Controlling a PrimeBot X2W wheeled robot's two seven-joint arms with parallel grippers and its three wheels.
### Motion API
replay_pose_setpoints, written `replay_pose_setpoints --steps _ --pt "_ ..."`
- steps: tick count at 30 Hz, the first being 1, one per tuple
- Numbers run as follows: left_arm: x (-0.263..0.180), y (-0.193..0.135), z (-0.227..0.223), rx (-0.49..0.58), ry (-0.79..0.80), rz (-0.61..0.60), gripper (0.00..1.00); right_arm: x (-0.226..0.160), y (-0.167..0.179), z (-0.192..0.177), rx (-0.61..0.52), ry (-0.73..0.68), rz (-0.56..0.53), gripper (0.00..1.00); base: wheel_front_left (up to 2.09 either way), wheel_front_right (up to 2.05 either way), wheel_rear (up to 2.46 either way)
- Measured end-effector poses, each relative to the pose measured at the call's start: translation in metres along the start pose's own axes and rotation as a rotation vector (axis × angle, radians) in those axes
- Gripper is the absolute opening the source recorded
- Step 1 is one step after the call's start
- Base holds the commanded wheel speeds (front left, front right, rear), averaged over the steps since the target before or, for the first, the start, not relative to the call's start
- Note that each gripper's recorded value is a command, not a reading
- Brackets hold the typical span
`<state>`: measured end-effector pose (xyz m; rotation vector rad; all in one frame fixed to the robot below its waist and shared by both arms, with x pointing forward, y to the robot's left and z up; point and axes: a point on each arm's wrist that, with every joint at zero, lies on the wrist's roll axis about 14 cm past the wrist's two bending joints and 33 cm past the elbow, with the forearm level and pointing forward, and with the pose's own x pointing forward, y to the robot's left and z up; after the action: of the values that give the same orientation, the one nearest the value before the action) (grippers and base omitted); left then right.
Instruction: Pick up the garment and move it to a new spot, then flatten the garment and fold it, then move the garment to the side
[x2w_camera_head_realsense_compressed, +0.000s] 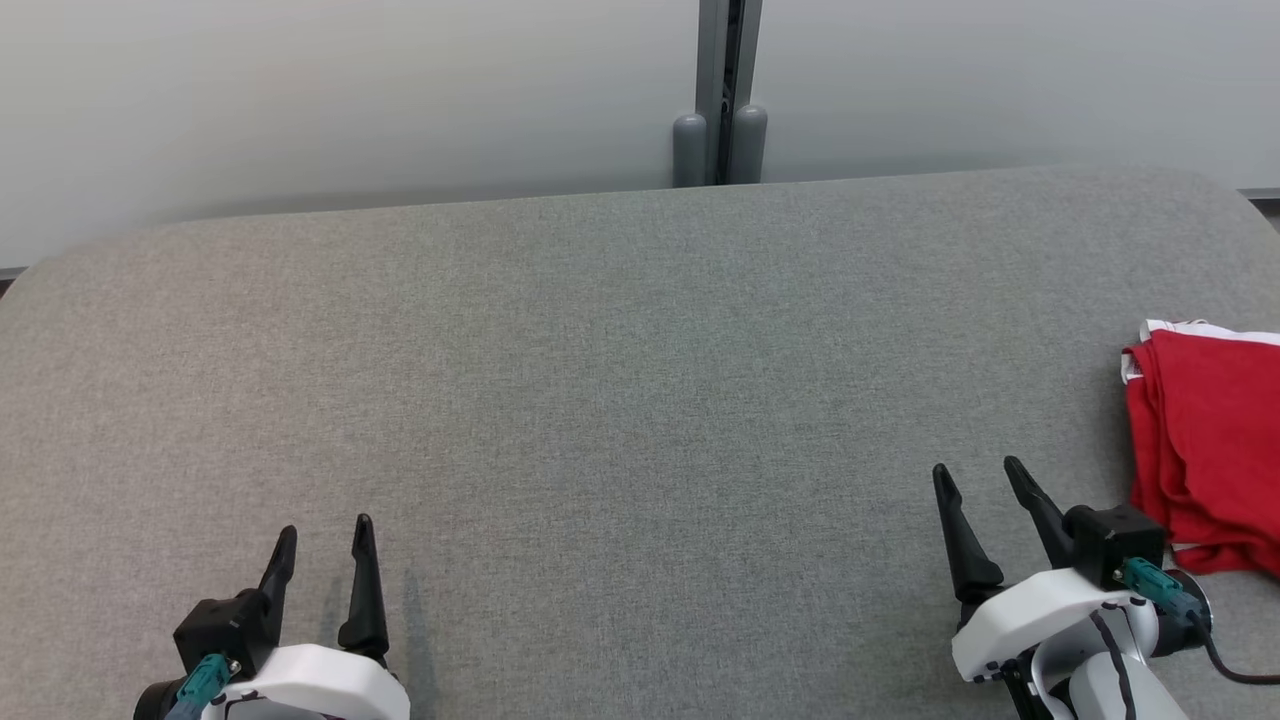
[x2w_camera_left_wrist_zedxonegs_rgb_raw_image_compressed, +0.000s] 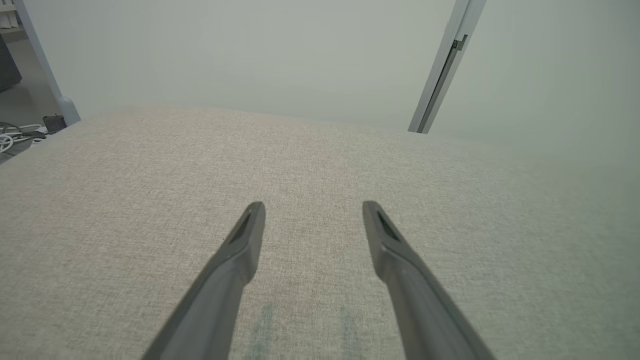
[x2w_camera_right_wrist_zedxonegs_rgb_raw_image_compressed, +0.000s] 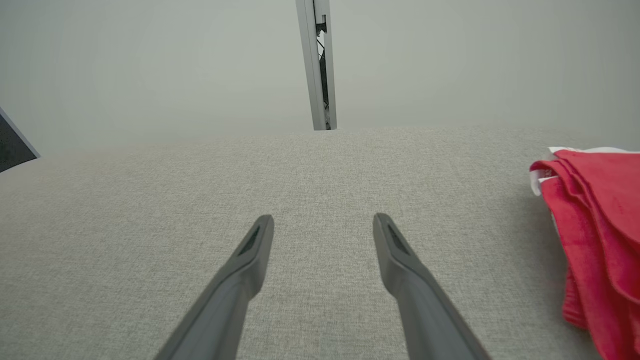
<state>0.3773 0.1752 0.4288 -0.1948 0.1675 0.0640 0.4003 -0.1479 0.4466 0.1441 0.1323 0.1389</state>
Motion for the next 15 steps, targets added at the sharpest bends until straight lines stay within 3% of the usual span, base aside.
replay_pose_setpoints --steps 15 --pt "-0.003 0.003 -0.015 -0.005 0.045 0.006 1.0 -0.002 0.003 -0.017 0.0 0.051 0.007 1.0 0.0 0.0 0.0"
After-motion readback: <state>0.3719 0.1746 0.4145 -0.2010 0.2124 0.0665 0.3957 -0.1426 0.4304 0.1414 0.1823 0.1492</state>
